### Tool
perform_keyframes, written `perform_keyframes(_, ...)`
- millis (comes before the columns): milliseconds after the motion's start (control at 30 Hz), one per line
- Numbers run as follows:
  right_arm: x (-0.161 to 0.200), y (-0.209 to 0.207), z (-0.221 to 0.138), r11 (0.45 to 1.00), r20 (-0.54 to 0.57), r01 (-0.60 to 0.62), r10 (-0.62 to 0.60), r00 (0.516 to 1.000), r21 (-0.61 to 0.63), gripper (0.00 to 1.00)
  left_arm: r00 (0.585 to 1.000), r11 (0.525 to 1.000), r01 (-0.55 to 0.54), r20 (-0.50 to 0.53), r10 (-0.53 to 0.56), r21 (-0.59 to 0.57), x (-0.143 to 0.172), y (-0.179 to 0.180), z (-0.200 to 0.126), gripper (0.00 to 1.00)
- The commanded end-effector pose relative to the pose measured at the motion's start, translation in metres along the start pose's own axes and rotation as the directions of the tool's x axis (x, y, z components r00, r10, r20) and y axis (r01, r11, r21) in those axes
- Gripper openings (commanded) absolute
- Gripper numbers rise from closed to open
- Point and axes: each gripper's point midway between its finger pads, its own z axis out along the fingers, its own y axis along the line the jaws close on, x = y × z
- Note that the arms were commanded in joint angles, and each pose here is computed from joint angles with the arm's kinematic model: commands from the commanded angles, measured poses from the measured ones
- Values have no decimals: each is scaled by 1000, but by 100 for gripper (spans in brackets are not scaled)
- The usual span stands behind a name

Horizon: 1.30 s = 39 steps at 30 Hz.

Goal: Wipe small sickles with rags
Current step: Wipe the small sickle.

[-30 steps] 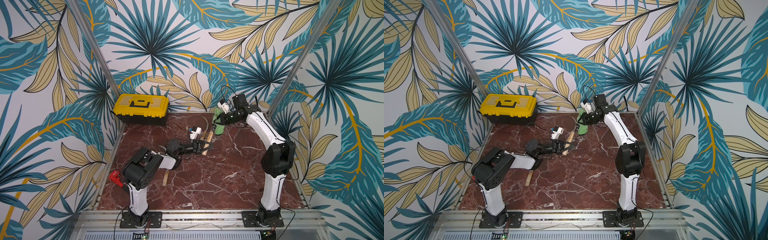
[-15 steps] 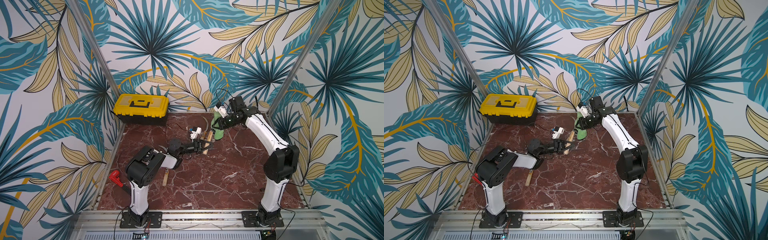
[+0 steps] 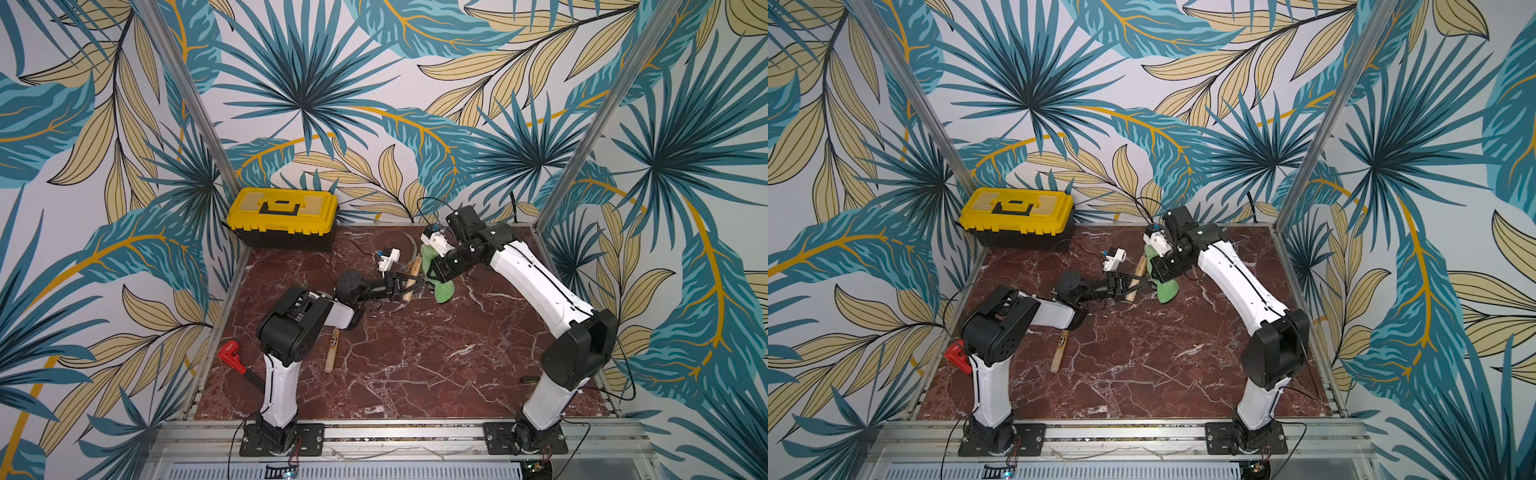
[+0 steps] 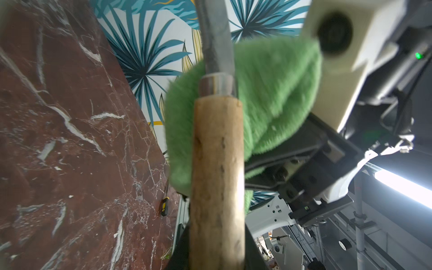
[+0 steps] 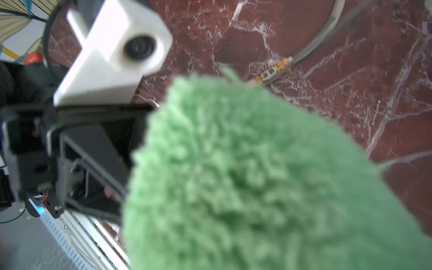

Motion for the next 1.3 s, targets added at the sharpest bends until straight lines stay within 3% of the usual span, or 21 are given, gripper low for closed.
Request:
perform_keyframes(0, 26, -20, -25, 987, -48, -72, 80, 996, 141, 2, 998, 997, -64, -23, 63, -52, -2, 9, -1, 0)
perform_keyframes(200, 22, -38, -29, 969, -41, -96, 108, 993, 228, 2, 987, 970, -157, -60, 148, -188, 3, 18, -7, 0)
perform_keyframes(400, 2, -72, -6, 946, -55, -102, 124, 991, 308, 2, 980, 965, -191, -87, 178, -182, 17, 6, -13, 0)
perform_keyframes(767, -49, -92, 42, 983, 2, -20, 20, 1000, 183, 2, 965, 945, -231, -177, 193, -231, 61, -4, -28, 0)
perform_keyframes(967, -50, -88, 53, 992, -11, 58, -57, 998, 111, 3, 952, 935, -263, -224, 210, -238, 74, -8, -29, 0)
perform_keyframes(1267, -46, -71, 55, 997, 22, 72, -72, 997, -9, 3, 941, 936, -278, -256, 220, -218, 83, -10, -25, 0)
